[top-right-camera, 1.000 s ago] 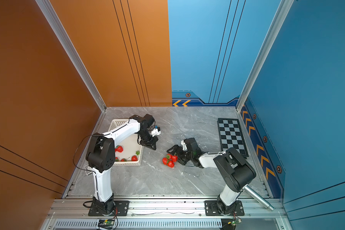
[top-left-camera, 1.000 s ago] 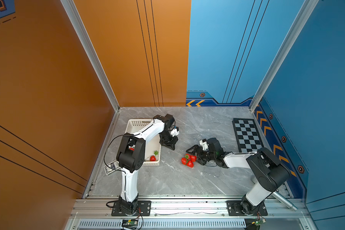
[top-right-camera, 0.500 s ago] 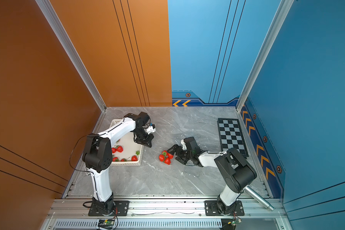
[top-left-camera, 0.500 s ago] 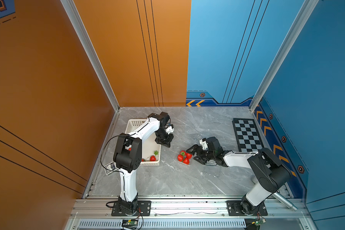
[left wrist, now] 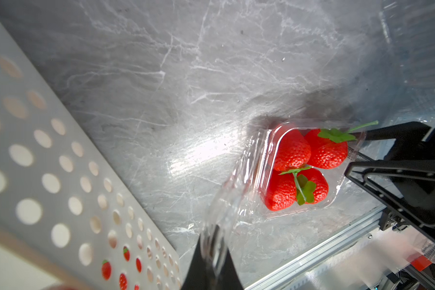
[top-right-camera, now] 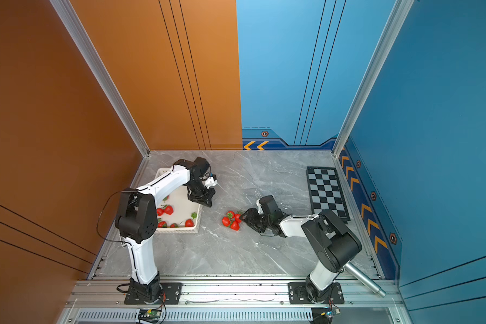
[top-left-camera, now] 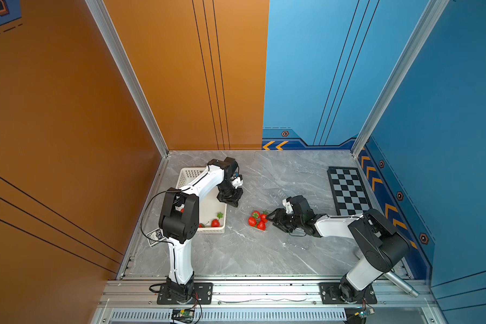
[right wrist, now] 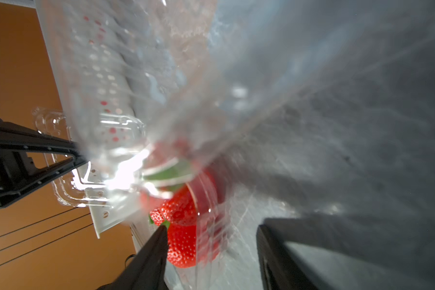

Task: Pack strawberries into containers
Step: Close the packing box at the center of the board.

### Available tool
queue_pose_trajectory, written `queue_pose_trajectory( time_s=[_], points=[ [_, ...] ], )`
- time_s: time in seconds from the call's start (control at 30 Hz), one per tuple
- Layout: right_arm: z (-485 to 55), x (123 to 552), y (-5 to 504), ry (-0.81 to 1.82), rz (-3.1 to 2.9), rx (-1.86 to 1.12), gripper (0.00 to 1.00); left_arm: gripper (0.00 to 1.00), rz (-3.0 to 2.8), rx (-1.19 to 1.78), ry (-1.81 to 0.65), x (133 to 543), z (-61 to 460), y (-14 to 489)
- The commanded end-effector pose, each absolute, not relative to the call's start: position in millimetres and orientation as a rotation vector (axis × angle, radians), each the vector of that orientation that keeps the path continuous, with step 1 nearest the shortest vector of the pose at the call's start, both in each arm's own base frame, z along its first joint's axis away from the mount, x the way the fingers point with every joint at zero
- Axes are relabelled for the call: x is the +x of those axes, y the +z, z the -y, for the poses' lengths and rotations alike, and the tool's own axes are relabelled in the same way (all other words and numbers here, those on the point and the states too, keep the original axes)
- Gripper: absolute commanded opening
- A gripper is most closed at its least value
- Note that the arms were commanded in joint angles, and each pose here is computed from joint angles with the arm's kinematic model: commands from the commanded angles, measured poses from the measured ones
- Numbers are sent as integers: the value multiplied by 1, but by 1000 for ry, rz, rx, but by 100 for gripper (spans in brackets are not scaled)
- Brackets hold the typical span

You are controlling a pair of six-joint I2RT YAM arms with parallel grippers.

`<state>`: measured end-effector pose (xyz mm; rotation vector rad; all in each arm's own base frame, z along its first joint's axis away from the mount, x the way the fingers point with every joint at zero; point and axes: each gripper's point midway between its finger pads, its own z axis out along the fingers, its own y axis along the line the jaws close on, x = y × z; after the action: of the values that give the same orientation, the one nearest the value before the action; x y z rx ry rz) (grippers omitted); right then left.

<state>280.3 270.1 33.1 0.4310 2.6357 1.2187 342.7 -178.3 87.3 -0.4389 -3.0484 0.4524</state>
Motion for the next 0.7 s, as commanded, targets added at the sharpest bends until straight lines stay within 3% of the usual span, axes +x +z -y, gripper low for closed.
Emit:
queue_pose_trajectory(
  time_s=[0.0, 0.2, 0.67],
  points=[
    [-226, 218, -42, 874, -2947, 626, 52, 5, 3094, -412, 430, 345, 173, 105],
    [-228, 214, -43, 884, -2950, 614, 41, 4, 3114, -402, 407, 345, 173, 110],
    [-236, 219, -41, 923, -2943, 590, 34, 15, 3116, -471, 422, 332, 200, 120]
  ],
)
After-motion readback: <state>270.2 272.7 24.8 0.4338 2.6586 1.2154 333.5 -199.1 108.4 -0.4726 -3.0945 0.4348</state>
